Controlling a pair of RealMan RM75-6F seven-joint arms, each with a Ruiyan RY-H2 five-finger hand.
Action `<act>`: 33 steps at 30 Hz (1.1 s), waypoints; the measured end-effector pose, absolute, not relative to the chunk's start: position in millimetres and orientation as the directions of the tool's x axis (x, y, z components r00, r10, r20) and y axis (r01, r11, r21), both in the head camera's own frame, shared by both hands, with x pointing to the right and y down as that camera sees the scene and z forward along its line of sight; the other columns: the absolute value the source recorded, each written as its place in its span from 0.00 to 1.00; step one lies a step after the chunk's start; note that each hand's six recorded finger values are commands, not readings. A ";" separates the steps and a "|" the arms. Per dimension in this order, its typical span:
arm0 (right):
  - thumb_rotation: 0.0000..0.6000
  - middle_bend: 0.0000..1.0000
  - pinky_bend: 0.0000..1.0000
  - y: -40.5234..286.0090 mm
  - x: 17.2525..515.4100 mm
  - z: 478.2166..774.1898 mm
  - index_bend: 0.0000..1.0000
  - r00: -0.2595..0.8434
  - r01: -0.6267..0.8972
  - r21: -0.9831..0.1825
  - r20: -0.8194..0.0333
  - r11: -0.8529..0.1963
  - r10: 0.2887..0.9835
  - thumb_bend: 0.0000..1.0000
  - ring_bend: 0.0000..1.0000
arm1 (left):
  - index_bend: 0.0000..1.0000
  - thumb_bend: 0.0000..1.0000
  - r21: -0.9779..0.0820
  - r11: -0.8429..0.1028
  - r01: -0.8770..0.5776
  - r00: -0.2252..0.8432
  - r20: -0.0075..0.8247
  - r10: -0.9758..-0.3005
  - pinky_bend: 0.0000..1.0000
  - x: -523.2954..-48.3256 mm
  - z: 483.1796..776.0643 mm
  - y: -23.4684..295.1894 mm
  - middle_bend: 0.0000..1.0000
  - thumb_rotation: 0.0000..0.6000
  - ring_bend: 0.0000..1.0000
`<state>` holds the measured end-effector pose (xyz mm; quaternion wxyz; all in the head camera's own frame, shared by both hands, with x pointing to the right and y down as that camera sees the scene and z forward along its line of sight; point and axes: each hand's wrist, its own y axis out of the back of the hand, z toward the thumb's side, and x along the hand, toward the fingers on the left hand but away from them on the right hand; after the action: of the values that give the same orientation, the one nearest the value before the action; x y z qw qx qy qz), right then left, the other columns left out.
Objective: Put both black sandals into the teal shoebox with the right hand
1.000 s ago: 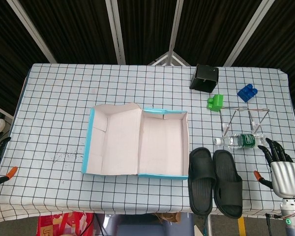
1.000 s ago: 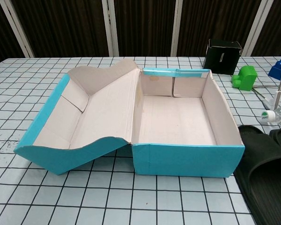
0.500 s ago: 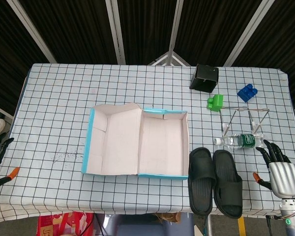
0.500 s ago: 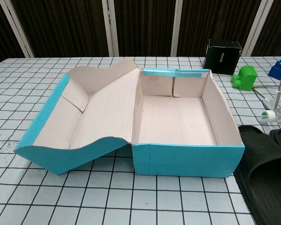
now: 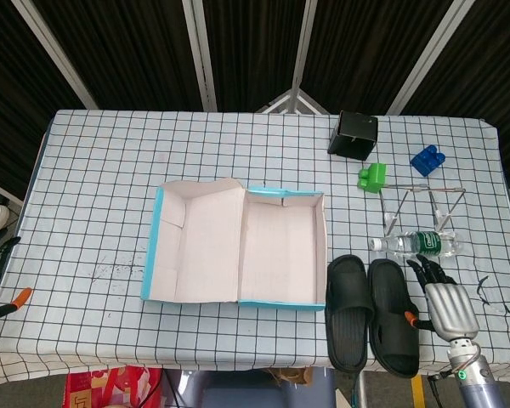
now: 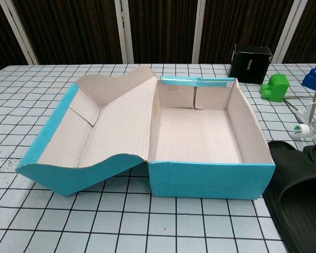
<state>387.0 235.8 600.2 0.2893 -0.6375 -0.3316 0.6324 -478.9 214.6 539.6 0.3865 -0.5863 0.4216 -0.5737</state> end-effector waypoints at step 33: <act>1.00 0.03 0.29 199.8 270.6 604.0 0.03 0.017 -0.009 -0.512 -0.859 -0.859 0.511 0.18 0.06 | 0.15 0.20 -0.970 -0.230 -0.072 0.030 0.229 -0.973 0.08 -473.4 524.9 213.2 0.00 1.00 0.00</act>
<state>270.6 199.8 604.0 0.1924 -0.6866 -0.1827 0.6769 -473.4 213.2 524.9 0.4249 -0.5782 0.4521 -0.5299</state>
